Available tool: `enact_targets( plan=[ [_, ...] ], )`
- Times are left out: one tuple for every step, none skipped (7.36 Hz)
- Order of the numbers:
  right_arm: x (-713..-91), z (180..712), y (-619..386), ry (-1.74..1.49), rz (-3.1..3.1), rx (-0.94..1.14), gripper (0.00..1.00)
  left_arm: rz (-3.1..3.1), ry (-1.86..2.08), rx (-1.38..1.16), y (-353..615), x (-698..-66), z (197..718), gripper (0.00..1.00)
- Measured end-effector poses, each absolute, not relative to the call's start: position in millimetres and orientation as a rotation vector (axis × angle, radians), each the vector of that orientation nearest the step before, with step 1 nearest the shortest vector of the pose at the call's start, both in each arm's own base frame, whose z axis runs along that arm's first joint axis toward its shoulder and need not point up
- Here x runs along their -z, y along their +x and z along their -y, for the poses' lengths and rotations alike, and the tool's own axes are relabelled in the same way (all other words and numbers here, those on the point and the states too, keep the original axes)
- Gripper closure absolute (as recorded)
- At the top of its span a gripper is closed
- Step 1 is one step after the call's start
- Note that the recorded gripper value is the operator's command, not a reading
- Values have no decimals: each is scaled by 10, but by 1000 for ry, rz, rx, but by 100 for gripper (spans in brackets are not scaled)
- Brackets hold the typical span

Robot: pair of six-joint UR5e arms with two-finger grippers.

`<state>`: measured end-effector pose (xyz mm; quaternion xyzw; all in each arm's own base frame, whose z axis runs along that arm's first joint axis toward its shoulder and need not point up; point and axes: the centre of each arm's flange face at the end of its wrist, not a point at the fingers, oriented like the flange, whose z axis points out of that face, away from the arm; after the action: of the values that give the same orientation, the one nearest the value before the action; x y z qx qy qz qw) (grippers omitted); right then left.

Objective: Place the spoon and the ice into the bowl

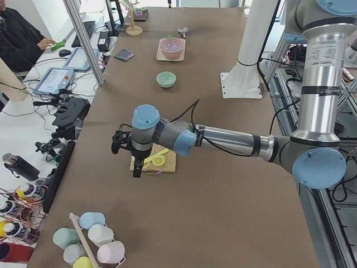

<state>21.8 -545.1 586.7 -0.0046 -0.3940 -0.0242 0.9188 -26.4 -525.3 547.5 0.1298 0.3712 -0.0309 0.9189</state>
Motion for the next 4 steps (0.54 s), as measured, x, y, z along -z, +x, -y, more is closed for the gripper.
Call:
enact_targets(
  plan=[
    [-5719,5571,185,14,819,63,0,-773,285,32,-135,-5322,5313,2],
    [-5643,5623,147,20,850,70,0,-782,285,11,8,-5244,5348,2],
    [-5613,5633,116,17,890,72,0,-797,276,-11,215,-5141,5391,2],
    [-5599,5626,84,18,915,78,0,-820,262,-47,502,-4974,5456,2]
  ],
)
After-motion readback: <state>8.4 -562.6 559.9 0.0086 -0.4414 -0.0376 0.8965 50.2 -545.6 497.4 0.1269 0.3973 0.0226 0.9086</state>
